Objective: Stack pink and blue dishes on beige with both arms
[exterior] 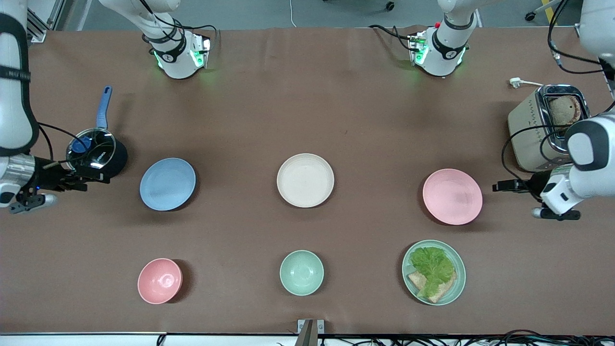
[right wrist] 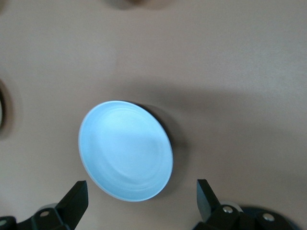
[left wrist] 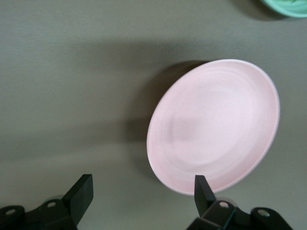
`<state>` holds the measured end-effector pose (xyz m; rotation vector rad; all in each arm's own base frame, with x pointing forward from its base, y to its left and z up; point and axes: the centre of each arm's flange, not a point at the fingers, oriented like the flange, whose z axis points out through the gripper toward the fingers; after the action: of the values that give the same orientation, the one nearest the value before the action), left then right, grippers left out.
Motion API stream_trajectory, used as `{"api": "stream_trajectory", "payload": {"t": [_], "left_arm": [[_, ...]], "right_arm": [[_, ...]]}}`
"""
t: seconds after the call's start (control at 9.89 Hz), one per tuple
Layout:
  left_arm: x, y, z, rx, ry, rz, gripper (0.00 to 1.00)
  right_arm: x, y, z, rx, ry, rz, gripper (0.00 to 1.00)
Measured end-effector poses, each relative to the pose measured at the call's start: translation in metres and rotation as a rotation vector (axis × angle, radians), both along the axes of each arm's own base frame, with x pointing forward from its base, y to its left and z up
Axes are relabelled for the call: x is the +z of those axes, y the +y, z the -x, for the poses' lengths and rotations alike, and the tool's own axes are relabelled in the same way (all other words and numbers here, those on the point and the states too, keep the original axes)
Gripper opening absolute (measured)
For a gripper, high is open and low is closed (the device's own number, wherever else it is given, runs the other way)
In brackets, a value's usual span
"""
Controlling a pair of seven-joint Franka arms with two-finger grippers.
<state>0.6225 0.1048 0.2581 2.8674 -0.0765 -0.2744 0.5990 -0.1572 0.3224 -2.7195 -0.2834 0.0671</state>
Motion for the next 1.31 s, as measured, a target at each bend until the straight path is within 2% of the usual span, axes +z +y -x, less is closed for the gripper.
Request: {"api": "stream_trajectory", "payload": {"t": [0.1, 0.2, 0.4, 0.51, 0.61, 0.71, 1.01, 1.11, 1.31], "left_arm": [[-0.021, -0.002, -0.001, -0.020, 0.001, 0.010, 0.89], [-0.037, -0.003, -0.001, -0.036, 0.002, 0.018, 0.70], [-0.053, -0.001, 0.000, -0.051, 0.003, 0.025, 0.63], [-0.059, -0.001, 0.001, -0.057, 0.006, 0.029, 0.54], [-0.063, -0.001, 0.002, -0.059, 0.010, 0.031, 0.50], [-0.065, -0.001, 0.002, -0.062, 0.011, 0.032, 0.43], [-0.067, -0.003, 0.002, -0.066, 0.014, 0.035, 0.22], [-0.066, -0.004, 0.002, -0.067, 0.013, 0.036, 0.17], [-0.064, -0.007, -0.001, -0.076, 0.005, 0.038, 0.04]], "right_arm": [[-0.036, -0.010, 0.008, 0.027, -0.014, -0.028, 1.00], [-0.067, -0.014, 0.015, 0.036, -0.019, -0.039, 1.00], [-0.110, -0.011, 0.027, 0.015, -0.040, -0.070, 1.00], [-0.127, -0.007, 0.034, 0.004, -0.047, -0.102, 0.99], [-0.141, -0.003, 0.039, -0.008, -0.042, -0.126, 0.95], [-0.150, 0.000, 0.043, -0.013, -0.034, -0.140, 0.90], [-0.159, 0.010, 0.048, -0.034, -0.021, -0.168, 0.64], [-0.160, 0.011, 0.048, -0.034, -0.020, -0.170, 0.61], [-0.161, 0.012, 0.050, -0.036, -0.017, -0.174, 0.46]]}}
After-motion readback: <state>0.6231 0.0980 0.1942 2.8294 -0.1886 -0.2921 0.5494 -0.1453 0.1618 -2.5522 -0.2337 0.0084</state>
